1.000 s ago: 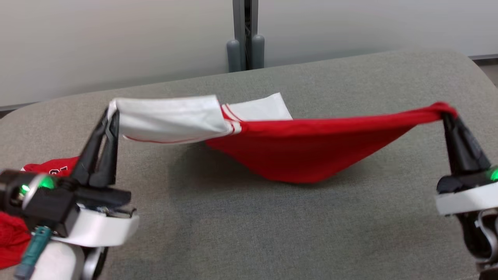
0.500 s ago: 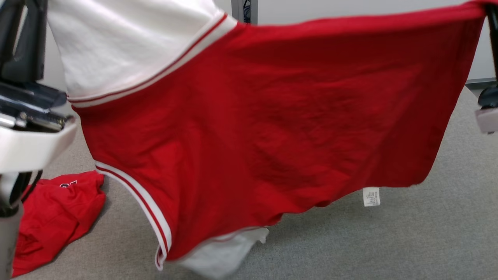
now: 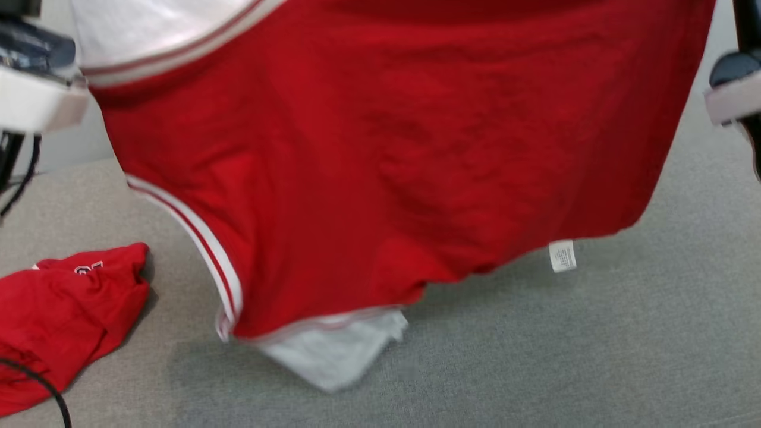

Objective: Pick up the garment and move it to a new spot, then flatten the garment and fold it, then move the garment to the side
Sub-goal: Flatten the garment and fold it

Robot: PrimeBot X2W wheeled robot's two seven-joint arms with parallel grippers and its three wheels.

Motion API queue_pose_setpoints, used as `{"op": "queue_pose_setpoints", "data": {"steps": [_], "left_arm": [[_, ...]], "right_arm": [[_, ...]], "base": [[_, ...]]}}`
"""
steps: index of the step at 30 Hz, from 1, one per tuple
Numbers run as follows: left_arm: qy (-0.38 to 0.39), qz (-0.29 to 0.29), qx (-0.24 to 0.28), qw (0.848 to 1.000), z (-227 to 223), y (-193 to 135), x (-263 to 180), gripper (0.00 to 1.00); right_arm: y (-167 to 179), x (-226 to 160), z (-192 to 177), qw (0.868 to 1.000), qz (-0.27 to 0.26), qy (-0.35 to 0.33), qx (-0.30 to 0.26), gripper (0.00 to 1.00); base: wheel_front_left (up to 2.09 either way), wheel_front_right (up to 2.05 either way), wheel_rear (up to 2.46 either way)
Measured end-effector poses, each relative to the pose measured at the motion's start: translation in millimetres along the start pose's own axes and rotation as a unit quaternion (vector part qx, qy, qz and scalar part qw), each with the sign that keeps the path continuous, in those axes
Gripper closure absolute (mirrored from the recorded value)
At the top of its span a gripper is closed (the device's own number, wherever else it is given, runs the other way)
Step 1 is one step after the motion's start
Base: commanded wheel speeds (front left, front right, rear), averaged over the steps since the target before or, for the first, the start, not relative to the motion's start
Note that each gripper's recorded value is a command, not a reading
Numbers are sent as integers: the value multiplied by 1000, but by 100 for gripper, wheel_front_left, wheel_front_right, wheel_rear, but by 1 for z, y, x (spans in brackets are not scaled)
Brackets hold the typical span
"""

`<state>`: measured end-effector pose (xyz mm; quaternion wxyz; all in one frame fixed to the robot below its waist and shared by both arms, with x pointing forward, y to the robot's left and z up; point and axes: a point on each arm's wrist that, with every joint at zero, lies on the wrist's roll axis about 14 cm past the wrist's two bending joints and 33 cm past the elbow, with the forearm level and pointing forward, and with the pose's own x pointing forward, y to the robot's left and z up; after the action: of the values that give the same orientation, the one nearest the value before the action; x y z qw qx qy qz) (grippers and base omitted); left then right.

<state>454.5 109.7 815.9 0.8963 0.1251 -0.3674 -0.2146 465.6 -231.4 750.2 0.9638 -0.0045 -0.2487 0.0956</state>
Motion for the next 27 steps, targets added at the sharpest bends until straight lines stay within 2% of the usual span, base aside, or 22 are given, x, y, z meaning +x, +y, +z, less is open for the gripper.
{"op": "queue_pose_setpoints", "data": {"steps": [5, 9, 12, 15, 20, 24, 27], "left_arm": [[17, -22, 32, 999, -40, 0, 38, 100], [12, -40, 76, 996, -69, 2, 75, 100], [34, -38, 97, 994, -106, 12, 94, 100], [74, -31, 122, 989, -152, 21, 100, 100], [5, -35, 184, 982, -143, 17, 133, 100], [-24, -36, 168, 985, -159, 3, 130, 100], [-10, -48, 144, 988, -188, -8, 114, 100]], "right_arm": [[11, 45, -33, 999, 15, 32, -20, 100], [7, 89, -52, 999, 13, 38, -32, 100], [3, 117, -77, 998, 7, 52, -41, 100], [12, 139, -109, 997, 14, 69, -42, 100], [3, 171, -121, 998, 10, 36, -60, 100], [-7, 173, -163, 996, 5, 49, -74, 100], [-5, 165, -208, 995, 6, 79, -64, 100]], "base": [[0, 0, 0], [0, 0, 0], [0, 0, 0], [0, 0, 0], [0, 0, 0], [0, 0, 0], [0, 0, 0]]}}
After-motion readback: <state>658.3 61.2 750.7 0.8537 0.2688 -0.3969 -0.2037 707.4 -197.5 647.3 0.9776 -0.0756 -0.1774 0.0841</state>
